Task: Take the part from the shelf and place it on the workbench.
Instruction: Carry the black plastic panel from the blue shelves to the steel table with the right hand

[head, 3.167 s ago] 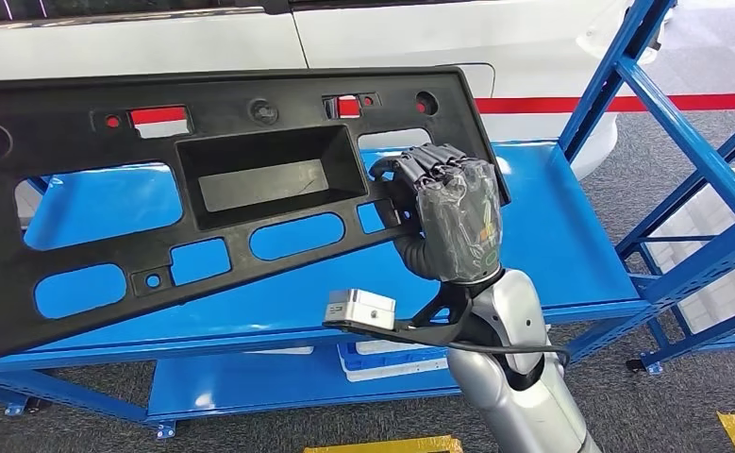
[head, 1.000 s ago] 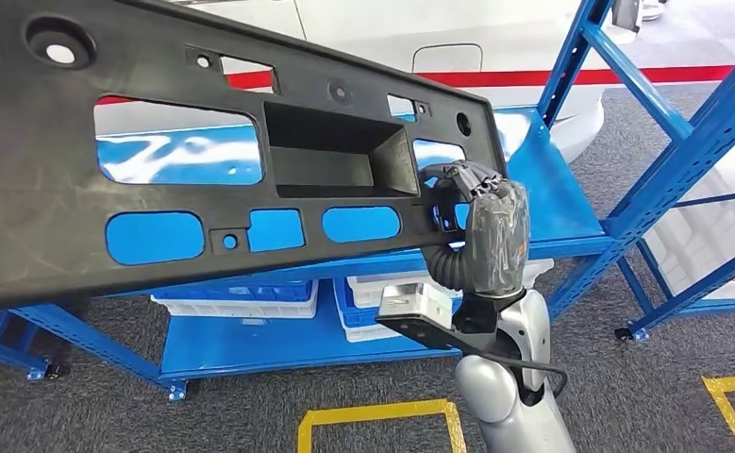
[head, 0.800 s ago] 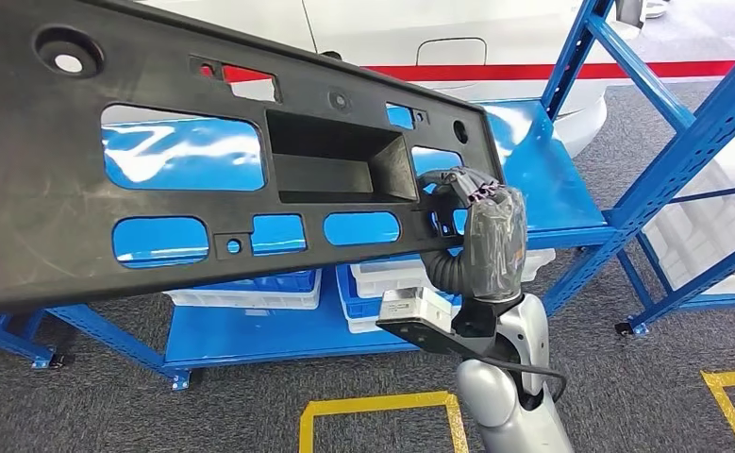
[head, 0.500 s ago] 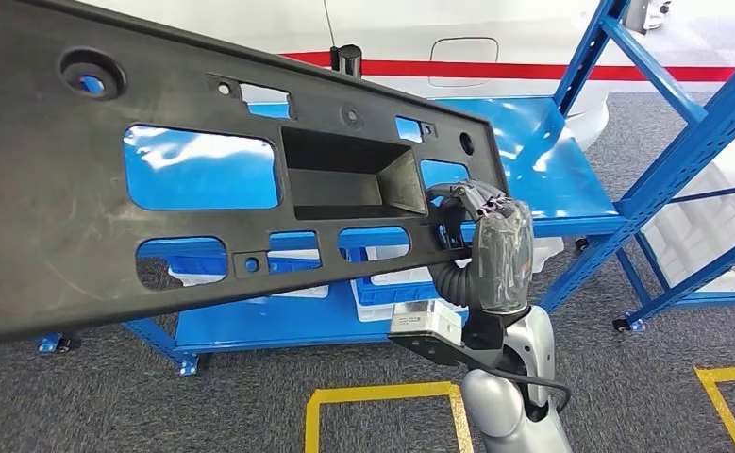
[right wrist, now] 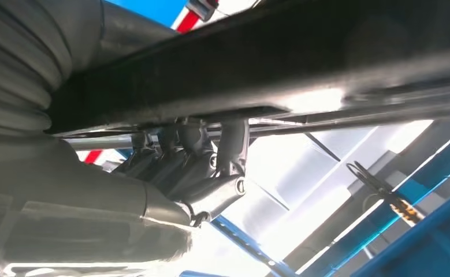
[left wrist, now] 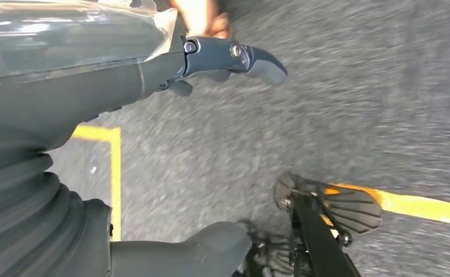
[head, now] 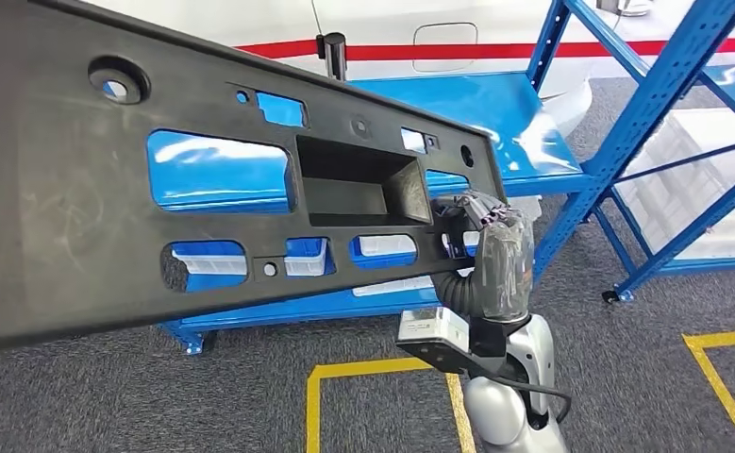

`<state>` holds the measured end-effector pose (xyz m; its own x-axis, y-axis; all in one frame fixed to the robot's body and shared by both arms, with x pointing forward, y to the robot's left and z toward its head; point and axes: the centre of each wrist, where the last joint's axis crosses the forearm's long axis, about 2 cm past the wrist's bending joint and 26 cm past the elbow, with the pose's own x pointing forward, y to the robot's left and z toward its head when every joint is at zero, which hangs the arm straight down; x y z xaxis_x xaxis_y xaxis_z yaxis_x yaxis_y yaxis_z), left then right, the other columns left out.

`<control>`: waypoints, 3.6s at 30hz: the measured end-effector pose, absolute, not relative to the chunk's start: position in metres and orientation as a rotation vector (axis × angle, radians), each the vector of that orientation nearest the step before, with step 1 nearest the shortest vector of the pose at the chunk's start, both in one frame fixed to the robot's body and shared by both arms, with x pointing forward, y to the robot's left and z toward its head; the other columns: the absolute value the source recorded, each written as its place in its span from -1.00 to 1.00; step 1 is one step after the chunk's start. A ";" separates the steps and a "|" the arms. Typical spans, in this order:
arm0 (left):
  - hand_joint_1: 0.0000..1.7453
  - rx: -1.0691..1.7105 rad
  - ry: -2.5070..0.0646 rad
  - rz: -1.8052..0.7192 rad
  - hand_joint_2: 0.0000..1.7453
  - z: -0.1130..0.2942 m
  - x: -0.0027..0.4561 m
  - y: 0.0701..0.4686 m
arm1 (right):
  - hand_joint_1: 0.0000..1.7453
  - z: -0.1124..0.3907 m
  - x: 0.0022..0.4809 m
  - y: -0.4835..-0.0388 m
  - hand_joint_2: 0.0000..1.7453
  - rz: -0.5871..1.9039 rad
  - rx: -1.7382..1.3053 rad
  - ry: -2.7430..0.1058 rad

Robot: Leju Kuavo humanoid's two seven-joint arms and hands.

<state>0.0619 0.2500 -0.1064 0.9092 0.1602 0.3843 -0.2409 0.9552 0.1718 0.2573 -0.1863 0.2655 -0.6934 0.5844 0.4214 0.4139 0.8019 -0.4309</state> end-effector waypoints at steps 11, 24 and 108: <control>-1.00 0.226 -0.360 0.267 1.00 -0.106 0.063 0.249 | 1.00 0.262 0.255 -0.184 1.00 0.402 -0.695 -2.430; -1.00 0.221 -0.353 0.295 1.00 -0.106 0.064 0.244 | 1.00 0.257 0.252 -0.183 1.00 0.407 -0.680 -2.420; -1.00 0.206 -0.485 0.225 1.00 -0.106 0.071 0.264 | 1.00 0.231 0.283 -0.224 1.00 0.338 -0.622 -2.285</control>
